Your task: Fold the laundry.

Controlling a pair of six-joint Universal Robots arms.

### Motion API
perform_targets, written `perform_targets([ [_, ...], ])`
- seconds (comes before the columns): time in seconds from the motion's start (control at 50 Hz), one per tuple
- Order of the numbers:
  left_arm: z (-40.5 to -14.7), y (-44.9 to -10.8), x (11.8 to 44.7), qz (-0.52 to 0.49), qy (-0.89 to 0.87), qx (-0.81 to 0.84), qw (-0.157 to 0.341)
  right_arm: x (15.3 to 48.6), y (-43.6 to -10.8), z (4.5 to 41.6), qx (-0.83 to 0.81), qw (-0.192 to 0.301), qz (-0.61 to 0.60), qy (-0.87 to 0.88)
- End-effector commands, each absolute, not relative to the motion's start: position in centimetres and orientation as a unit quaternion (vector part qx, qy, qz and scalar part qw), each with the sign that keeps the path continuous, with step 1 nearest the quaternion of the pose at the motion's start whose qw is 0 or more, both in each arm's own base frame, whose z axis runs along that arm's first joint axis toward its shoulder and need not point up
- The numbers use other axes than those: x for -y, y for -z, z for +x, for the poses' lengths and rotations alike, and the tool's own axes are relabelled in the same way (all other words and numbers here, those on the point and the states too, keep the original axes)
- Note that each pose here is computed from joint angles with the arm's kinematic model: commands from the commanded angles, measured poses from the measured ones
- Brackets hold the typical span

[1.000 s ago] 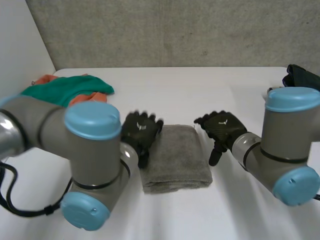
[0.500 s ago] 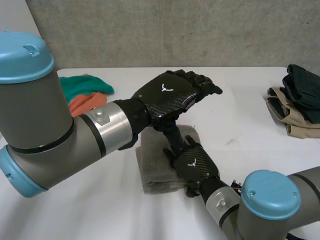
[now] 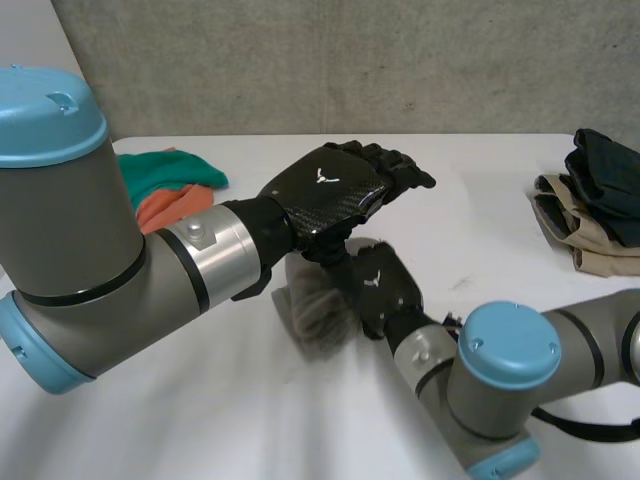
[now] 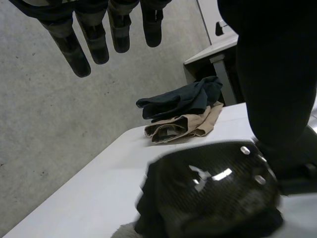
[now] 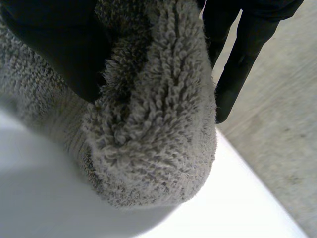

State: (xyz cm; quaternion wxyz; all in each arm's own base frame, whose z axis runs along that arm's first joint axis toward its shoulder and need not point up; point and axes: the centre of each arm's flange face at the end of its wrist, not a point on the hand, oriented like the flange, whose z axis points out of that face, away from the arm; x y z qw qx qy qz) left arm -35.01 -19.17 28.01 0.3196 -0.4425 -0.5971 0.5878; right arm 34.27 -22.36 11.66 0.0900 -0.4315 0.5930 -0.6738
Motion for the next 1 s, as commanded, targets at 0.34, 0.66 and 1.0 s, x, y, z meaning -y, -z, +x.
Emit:
perform_targets([
  [0.34,-33.6,-33.3,19.9,-0.391,-0.66,0.547,0.335,44.1,-32.5,17.3,-0.437,0.039,-0.166,0.883],
  [0.66,-34.0,-31.3,20.1,-0.396,-0.641,0.566,0.335,52.4,-20.0,-1.2,-0.495,0.103,-0.131,0.853],
  [1.0,-34.2,-30.1,20.2,-0.397,-0.628,0.579,0.336,51.3,-12.2,-5.4,-0.566,0.102,-0.164,0.801],
])
